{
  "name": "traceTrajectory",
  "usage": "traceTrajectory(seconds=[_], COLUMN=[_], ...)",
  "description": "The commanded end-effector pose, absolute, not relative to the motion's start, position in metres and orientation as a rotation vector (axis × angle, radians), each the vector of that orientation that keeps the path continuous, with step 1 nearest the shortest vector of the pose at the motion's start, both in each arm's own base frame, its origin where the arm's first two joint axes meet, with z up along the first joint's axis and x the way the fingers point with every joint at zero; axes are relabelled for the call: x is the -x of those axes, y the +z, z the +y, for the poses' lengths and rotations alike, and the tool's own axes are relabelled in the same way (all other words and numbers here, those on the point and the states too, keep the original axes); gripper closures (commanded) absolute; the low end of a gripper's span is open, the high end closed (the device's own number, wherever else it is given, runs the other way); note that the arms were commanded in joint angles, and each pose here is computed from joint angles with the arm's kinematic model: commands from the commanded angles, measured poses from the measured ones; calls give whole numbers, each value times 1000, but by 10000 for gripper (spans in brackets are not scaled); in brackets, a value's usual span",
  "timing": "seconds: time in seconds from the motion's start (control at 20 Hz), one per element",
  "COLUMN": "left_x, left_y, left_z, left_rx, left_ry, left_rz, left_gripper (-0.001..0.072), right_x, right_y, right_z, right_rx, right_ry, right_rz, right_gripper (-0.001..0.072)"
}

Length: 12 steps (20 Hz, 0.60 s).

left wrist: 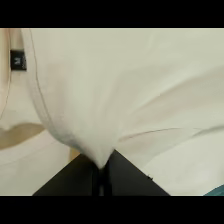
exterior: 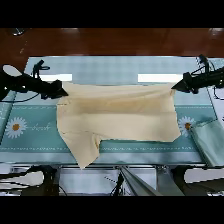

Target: Fold the shirts.

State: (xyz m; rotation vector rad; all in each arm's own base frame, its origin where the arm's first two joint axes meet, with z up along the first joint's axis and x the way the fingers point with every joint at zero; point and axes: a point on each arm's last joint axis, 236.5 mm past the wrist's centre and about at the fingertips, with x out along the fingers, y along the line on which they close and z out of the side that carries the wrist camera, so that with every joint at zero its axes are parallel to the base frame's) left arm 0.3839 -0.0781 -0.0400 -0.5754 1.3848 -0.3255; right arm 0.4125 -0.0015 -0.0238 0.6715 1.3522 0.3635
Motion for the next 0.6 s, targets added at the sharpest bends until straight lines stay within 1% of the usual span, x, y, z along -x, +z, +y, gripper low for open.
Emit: traceTrajectory(seconds=[0.0,0.05,0.1,0.15,0.25,0.35,0.45,0.55], left_x=[-356,-354,-352,-350,-346,-338,-319,-283], left_y=[-68,-68,-65,-59,-40,-21,-16,-32], left_z=[-80,-81,-81,-79,-68,-42,-20,-13], left_rx=[557,562,560,560,581,613,649,706], left_ry=[-329,-333,-341,-353,-372,-335,-267,-195], left_rz=[1473,1484,1492,1503,1521,1496,1454,1459], left_gripper=[611,317,15,4,5,4,4,5], right_x=[-391,-393,-393,-391,-381,-367,-357,-341], right_y=[-53,-55,-52,-47,-32,-15,0,-2], right_z=[-3,-4,-3,-6,-24,-55,-75,-70], right_rx=[-677,-710,-718,-700,-634,-575,-601,-666], right_ry=[300,268,271,272,249,161,66,15], right_rz=[1434,1435,1433,1437,1449,1426,1324,1236], right_gripper=[642,365,106,82,82,82,82,82])
